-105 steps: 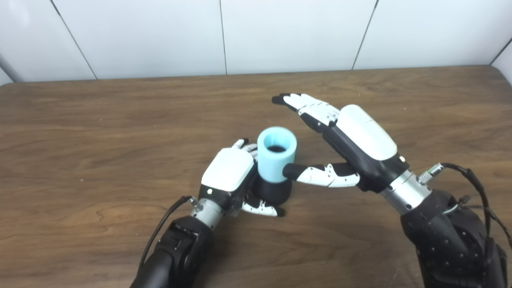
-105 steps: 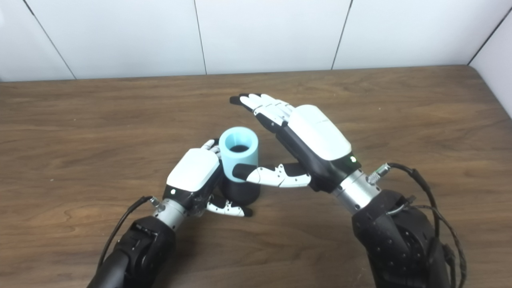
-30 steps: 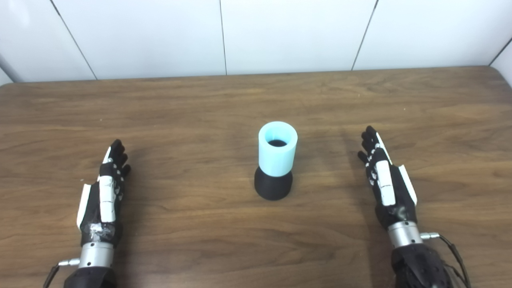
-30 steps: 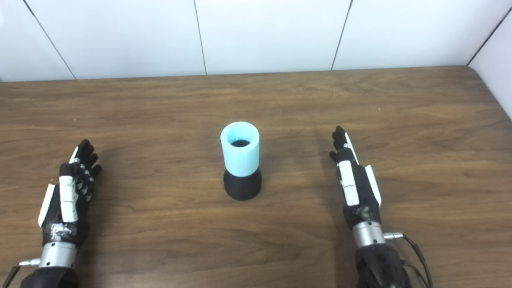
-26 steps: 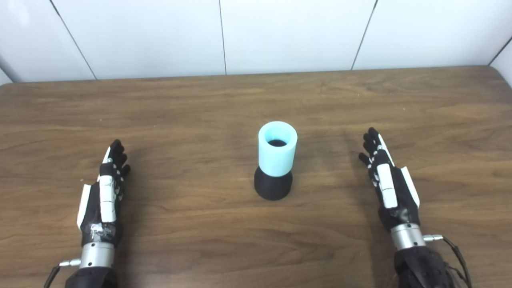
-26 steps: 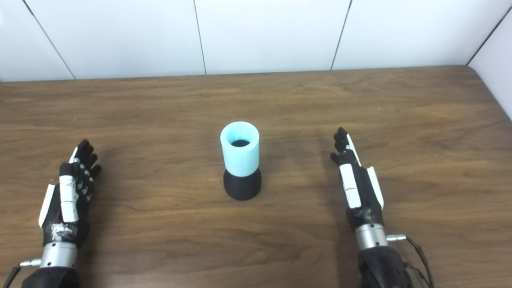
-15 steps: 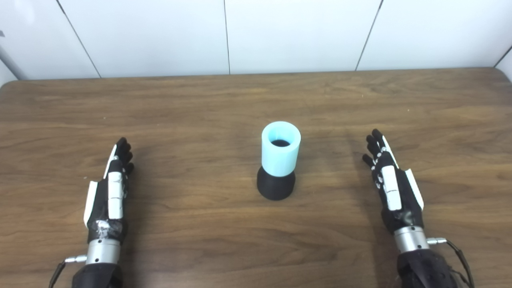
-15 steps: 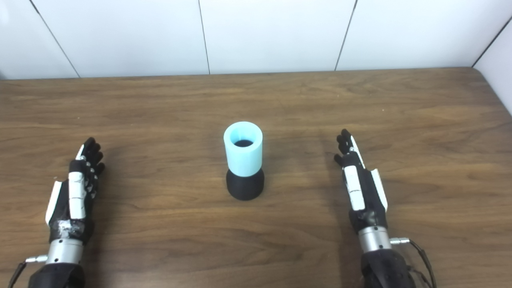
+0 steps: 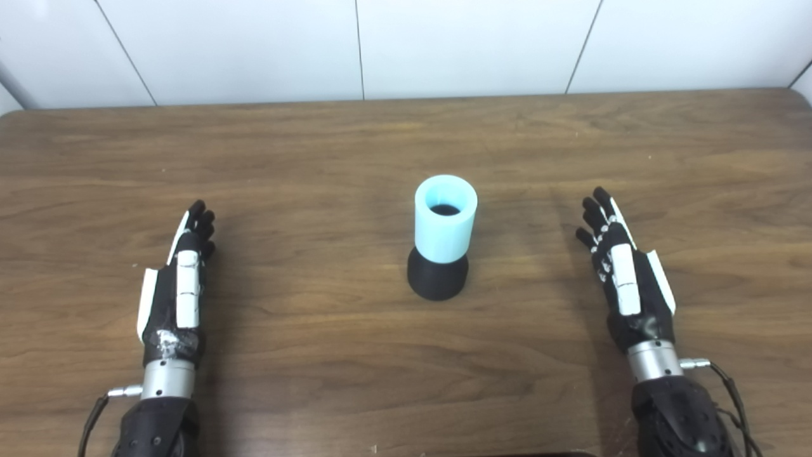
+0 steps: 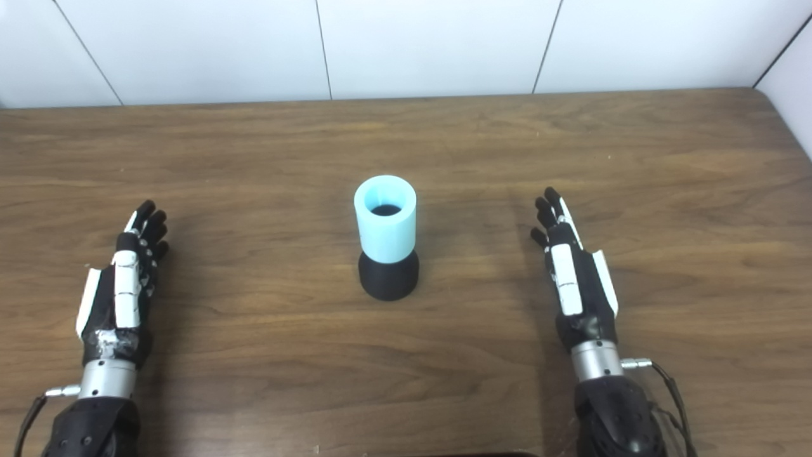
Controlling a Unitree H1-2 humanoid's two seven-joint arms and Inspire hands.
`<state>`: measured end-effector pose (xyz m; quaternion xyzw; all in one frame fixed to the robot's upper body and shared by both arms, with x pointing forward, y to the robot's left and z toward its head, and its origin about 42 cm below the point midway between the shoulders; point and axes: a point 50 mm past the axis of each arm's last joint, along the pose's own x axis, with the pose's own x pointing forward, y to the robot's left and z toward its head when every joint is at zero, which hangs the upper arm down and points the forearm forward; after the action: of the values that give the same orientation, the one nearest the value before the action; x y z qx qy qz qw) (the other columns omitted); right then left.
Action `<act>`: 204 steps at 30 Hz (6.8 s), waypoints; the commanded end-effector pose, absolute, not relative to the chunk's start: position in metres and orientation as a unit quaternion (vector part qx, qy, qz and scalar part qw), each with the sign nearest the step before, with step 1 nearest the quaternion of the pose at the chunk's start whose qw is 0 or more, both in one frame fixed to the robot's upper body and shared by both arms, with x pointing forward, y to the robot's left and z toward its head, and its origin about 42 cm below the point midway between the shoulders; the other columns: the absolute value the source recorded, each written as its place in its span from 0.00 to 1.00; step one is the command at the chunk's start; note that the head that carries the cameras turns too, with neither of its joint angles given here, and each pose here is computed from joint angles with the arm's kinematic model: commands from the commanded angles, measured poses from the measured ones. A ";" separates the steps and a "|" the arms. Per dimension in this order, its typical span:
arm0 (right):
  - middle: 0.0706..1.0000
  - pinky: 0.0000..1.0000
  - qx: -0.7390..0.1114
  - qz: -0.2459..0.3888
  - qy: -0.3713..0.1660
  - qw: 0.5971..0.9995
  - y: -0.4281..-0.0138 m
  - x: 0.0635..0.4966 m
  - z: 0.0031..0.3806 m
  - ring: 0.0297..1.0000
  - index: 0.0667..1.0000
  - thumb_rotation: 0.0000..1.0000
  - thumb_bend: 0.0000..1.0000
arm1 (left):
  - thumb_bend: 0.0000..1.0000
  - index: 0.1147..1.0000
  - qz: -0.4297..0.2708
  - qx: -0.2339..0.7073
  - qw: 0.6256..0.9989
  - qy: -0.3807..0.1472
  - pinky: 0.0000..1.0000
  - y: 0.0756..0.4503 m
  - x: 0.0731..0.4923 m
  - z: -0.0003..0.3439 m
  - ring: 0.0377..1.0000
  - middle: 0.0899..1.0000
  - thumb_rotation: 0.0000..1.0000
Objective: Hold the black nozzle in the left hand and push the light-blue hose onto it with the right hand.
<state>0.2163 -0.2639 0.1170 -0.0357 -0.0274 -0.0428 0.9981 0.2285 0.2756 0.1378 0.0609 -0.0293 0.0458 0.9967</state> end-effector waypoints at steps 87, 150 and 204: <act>0.92 0.93 -0.038 -0.045 -0.031 0.998 -0.269 0.218 0.133 0.95 0.94 1.00 0.56 | 0.48 0.93 0.044 0.061 0.997 -0.027 0.95 0.273 0.222 0.142 0.96 0.93 1.00; 0.93 0.95 -0.042 -0.044 -0.023 0.998 -0.273 0.211 0.094 0.95 0.96 1.00 0.54 | 0.46 0.92 0.038 0.080 0.996 0.003 0.98 0.266 0.212 0.099 0.98 0.94 0.87; 0.90 0.89 -0.045 -0.053 -0.017 0.997 -0.256 0.212 0.090 0.92 0.94 1.00 0.56 | 0.44 0.95 0.036 0.089 0.995 -0.002 1.00 0.281 0.215 0.102 0.98 0.95 0.90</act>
<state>0.2209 -0.2629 0.1053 -0.0581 -0.0444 -0.0472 0.9962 0.2287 0.2730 0.1169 0.0777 -0.0423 0.0379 0.9954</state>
